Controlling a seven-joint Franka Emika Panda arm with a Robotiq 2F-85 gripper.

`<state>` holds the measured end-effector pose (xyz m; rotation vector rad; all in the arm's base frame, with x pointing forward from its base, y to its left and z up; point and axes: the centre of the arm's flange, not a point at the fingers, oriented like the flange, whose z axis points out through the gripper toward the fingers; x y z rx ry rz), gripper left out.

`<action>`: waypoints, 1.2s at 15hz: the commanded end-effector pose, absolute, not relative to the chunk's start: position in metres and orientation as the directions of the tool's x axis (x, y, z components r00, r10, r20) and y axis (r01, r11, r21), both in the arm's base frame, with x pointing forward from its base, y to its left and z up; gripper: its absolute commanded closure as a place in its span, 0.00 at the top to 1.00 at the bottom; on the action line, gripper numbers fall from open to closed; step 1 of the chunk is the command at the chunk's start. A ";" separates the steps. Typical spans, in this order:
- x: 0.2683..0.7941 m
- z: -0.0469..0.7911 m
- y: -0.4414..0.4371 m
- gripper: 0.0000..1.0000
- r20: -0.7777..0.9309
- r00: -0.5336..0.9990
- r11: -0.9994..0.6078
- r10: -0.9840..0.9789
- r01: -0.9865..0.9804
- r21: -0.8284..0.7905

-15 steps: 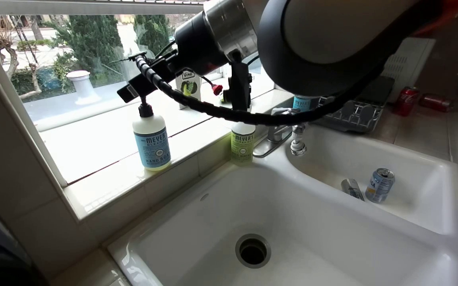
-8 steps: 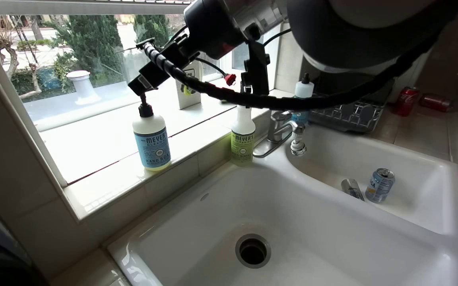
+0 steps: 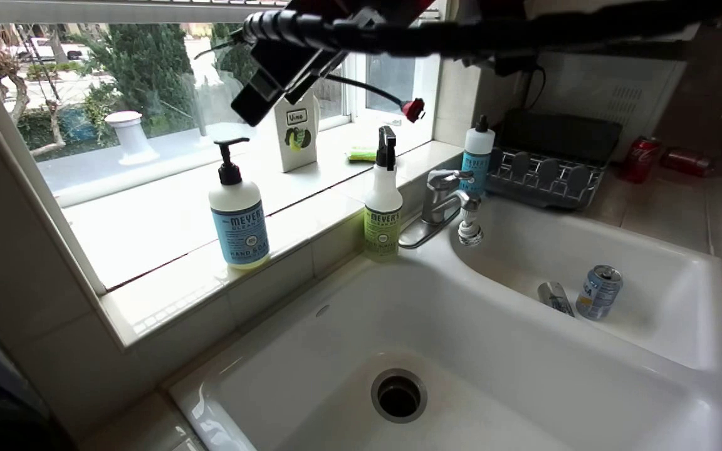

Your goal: Put the white bottle on the window sill in an upright position

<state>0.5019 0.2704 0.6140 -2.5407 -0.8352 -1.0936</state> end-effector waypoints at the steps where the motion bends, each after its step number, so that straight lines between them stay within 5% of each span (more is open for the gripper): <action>1: 0.452 0.642 0.234 1.00 0.680 0.597 -0.831 0.426 0.555 0.033; 10: 0.382 0.690 0.191 1.00 0.603 0.649 -0.837 0.465 0.543 0.061; 18: 0.392 0.695 0.192 1.00 0.612 0.642 -0.839 0.462 0.540 0.066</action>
